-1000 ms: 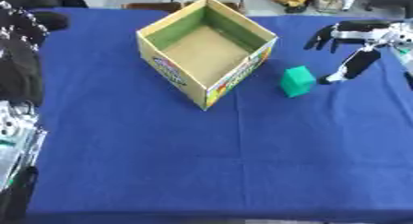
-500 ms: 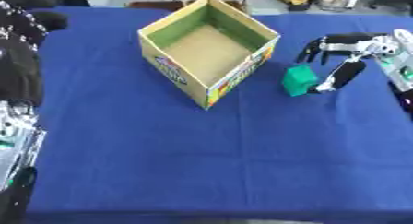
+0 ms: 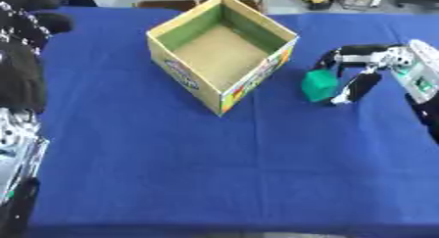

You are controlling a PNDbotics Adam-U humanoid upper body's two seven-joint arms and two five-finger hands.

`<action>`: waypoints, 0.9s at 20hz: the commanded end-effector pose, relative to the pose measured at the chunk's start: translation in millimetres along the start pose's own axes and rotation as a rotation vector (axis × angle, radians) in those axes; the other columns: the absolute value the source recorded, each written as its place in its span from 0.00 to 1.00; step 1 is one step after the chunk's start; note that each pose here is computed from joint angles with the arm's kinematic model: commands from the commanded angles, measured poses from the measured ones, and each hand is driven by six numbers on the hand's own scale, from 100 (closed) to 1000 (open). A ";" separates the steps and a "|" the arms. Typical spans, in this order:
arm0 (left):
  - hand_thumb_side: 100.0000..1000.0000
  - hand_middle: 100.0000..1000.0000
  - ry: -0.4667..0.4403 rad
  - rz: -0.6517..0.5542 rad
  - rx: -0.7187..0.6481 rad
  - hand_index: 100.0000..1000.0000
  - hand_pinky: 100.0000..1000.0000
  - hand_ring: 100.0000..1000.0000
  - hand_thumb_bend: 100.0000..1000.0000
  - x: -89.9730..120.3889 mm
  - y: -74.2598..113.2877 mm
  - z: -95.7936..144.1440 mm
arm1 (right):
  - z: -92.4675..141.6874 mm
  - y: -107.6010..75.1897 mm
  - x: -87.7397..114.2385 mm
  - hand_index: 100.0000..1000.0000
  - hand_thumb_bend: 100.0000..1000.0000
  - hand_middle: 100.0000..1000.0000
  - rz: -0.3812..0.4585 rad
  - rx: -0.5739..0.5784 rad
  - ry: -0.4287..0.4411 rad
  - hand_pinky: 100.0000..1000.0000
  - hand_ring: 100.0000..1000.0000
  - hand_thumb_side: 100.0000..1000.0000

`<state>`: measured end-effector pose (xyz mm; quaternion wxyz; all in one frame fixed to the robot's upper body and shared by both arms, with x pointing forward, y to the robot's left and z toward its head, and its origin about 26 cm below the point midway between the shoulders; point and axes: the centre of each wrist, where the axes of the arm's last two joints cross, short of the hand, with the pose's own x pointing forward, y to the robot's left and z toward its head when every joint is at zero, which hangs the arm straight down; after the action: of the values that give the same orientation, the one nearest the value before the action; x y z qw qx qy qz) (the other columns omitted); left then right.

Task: Pick up objects on the table and place them in the box.

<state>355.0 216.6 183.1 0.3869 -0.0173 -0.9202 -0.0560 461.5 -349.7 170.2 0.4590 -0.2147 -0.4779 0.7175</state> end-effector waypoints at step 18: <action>0.98 0.57 -0.035 0.003 0.003 0.73 0.64 0.56 0.57 7.7 1.1 -6.7 | 14.3 -25.5 6.2 0.40 0.00 0.29 0.058 -0.184 -0.008 0.44 0.53 0.33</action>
<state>355.1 215.4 183.2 0.3868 -0.0191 -0.9204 -0.0544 461.4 -341.9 178.0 0.4322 -0.2408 -0.5256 0.6920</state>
